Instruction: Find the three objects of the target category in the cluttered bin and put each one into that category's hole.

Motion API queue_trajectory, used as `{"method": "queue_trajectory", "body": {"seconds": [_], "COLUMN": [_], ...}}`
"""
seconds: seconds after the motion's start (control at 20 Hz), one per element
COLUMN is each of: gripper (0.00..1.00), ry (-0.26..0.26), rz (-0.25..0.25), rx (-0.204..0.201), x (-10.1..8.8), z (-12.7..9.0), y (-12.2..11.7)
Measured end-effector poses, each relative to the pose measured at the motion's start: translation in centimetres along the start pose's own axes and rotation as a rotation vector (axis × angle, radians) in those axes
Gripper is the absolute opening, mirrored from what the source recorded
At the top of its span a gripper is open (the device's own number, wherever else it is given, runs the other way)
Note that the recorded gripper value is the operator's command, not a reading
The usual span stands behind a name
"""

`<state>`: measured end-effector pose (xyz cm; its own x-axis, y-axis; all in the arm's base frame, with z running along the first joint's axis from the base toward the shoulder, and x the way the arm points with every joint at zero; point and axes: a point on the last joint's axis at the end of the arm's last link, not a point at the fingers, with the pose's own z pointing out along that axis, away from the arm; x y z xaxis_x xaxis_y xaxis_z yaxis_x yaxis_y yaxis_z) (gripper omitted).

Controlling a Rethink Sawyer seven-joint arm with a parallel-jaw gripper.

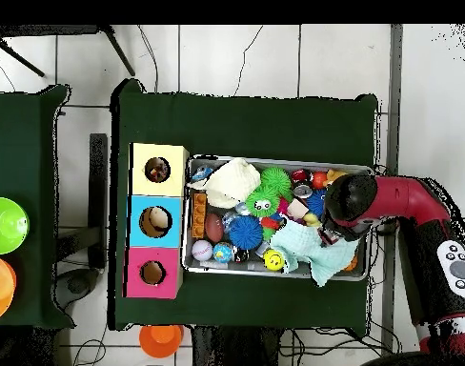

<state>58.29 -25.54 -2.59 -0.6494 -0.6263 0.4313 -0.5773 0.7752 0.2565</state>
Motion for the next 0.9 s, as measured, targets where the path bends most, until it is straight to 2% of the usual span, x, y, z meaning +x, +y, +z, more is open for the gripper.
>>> {"method": "queue_trajectory", "body": {"seconds": [0.1, 0.15, 0.9], "gripper": [1.00, 0.00, 0.00], "ry": [0.000, 0.000, -0.010], "rz": [0.000, 0.000, -0.007], "rx": [0.000, 0.001, 0.000], "x": [0.00, 0.03, -0.38], "z": [0.00, 0.09, 0.94], "y": [0.00, -0.01, 0.13]}}
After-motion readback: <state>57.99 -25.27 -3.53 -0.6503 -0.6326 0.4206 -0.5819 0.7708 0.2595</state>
